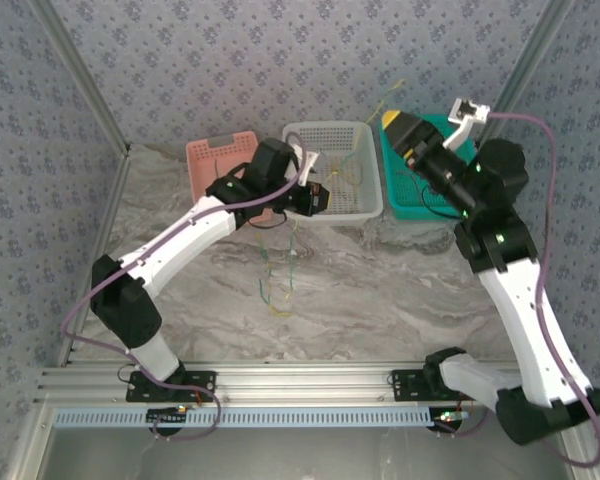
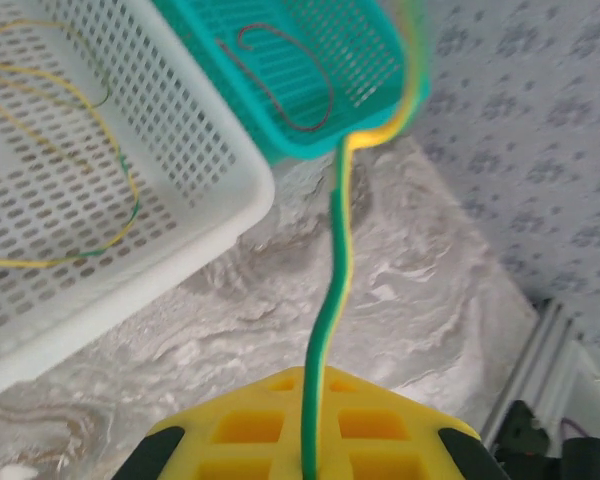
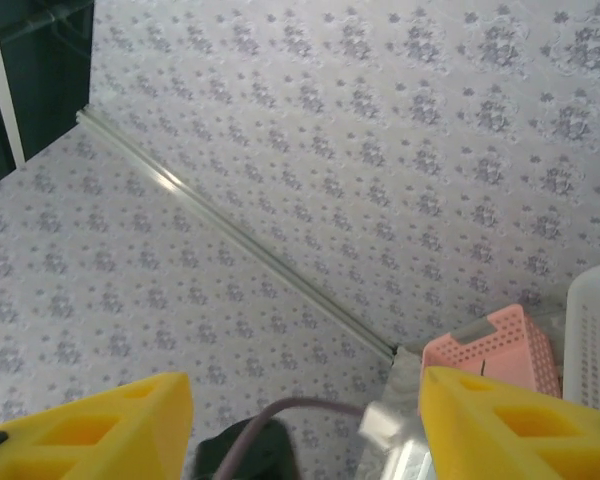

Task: Untangle the cables
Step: Straighten the cable.

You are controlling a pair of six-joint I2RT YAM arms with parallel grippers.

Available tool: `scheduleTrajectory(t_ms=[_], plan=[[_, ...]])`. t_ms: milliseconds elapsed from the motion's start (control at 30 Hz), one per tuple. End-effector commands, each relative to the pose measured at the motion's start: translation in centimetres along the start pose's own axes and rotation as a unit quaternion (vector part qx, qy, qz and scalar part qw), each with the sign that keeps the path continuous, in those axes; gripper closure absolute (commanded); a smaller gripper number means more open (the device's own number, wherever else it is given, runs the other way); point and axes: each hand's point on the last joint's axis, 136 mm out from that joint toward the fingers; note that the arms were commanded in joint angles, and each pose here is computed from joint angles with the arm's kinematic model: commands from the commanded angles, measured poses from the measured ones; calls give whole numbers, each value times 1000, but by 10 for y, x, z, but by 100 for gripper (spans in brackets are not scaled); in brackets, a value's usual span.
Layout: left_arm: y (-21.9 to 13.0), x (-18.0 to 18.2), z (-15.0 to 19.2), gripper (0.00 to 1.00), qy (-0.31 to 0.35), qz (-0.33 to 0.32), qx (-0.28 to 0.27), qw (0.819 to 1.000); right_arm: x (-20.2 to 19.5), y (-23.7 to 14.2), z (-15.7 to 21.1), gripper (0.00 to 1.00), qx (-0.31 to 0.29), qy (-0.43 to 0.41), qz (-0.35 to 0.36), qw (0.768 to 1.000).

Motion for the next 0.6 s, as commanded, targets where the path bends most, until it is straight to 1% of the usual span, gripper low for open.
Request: scheduleTrajectory(t_ms=[0, 67, 133, 267, 300, 400, 567], plan=[[-8, -2, -13, 100, 19, -69, -32, 997, -60, 1, 33, 36, 8, 15, 141, 990], [-6, -7, -11, 100, 25, -75, -39, 996, -71, 2, 52, 36, 10, 41, 158, 987], [-7, -12, -11, 100, 25, -68, -49, 996, -74, 5, 64, 36, 4, 59, 148, 987], [-11, -16, -11, 100, 18, -61, -62, 996, -98, 2, 90, 38, 12, 86, 179, 980], [-12, -17, -12, 100, 17, -57, -64, 996, -102, 2, 96, 40, 13, 89, 181, 979], [-13, -23, -13, 100, 16, -42, -68, 997, -113, 8, 110, 42, 26, 87, 182, 979], [-8, -31, -10, 100, 18, -18, -57, 998, -120, 30, 121, 45, 50, 89, 177, 979]])
Point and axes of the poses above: each hand's point on the last joint's axis, 136 mm out from that joint toward the fingers, its own y axis out along the fingers, its own x axis along the line the jaws close on, z = x × y
